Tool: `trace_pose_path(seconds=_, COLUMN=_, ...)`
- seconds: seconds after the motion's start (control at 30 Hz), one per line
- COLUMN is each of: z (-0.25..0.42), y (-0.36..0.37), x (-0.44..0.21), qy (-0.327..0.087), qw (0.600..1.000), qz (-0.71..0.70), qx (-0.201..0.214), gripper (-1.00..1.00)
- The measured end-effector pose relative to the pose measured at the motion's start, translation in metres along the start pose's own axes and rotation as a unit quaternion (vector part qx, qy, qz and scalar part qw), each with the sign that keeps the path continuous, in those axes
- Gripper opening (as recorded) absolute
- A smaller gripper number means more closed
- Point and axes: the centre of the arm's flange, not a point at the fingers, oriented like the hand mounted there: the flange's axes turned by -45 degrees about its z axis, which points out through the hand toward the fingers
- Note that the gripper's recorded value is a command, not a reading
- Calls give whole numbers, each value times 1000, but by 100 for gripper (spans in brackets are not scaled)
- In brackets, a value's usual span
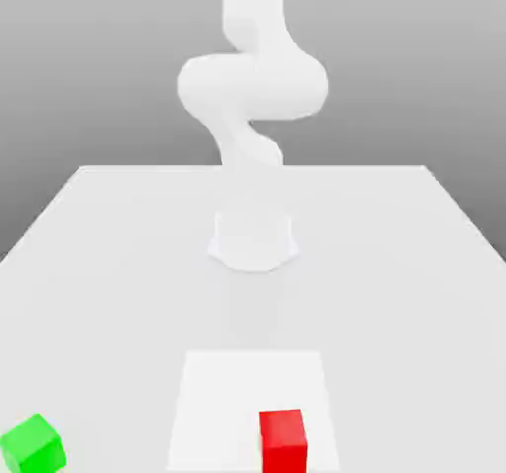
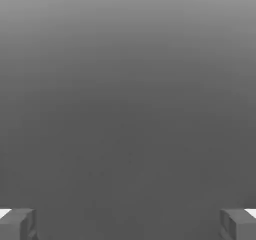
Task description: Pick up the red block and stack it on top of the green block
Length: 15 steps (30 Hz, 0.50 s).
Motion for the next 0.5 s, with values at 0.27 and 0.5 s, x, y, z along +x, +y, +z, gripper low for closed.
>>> trace_pose_path(seconds=0.27, z=157, y=-9, x=-28, qy=-116, qw=993, qz=-13, qx=1, gripper=0)
trace_pose_path(seconds=0.5, z=278, y=-18, x=-89, qy=-214, qw=977, qz=-25, qx=4, gripper=0)
